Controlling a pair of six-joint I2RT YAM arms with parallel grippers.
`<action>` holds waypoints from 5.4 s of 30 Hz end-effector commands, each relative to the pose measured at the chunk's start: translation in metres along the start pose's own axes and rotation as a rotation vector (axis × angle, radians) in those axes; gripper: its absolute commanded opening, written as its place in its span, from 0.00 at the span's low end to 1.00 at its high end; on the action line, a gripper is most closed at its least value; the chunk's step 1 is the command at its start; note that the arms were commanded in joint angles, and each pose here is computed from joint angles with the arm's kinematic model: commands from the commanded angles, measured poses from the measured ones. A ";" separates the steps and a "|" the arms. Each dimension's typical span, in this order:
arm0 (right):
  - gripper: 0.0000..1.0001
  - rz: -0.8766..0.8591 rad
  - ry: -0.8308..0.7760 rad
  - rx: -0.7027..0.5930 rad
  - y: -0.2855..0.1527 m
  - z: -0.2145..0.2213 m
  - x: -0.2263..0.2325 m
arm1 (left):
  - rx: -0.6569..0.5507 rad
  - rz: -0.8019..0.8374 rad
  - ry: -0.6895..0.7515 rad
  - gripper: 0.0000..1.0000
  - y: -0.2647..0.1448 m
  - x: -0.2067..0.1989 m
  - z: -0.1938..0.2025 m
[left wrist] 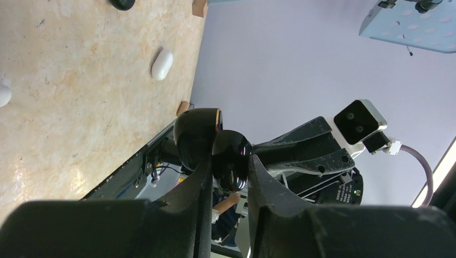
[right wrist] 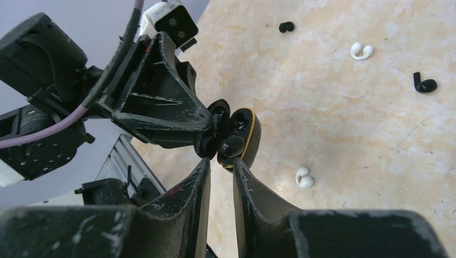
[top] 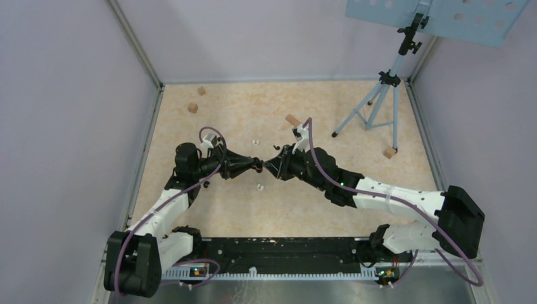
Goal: Insert the wireless bluetooth earbuds into the charging case
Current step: Pick up the left earbud from the left side groove of the charging case.
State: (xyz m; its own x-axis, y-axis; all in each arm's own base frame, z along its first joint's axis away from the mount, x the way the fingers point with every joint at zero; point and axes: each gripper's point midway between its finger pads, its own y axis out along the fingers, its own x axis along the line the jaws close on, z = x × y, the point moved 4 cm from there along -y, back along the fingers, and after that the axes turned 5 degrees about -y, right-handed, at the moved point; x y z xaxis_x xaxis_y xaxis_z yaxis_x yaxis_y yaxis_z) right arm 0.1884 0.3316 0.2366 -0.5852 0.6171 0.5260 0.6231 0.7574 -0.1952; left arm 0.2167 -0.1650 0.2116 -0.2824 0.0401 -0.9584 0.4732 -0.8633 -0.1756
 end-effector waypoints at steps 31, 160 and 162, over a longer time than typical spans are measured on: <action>0.07 -0.028 -0.025 0.019 0.027 0.001 0.013 | 0.039 0.034 0.069 0.00 0.002 -0.014 -0.001; 0.00 0.205 0.191 0.044 0.014 -0.022 -0.020 | 0.106 -0.021 0.313 0.00 0.009 -0.021 -0.009; 0.00 0.219 0.167 0.048 0.014 -0.023 -0.017 | 0.107 -0.023 0.315 0.00 0.009 -0.020 -0.009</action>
State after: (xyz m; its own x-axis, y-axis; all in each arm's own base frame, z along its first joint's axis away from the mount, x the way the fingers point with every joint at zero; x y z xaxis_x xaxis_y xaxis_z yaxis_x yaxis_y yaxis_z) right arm 0.2188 0.3311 0.2249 -0.3257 0.6651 0.6719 0.6508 0.6732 -0.3510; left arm 0.2293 -0.1693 0.2210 -0.0742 0.1812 -0.9806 0.3719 -0.9074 -0.1959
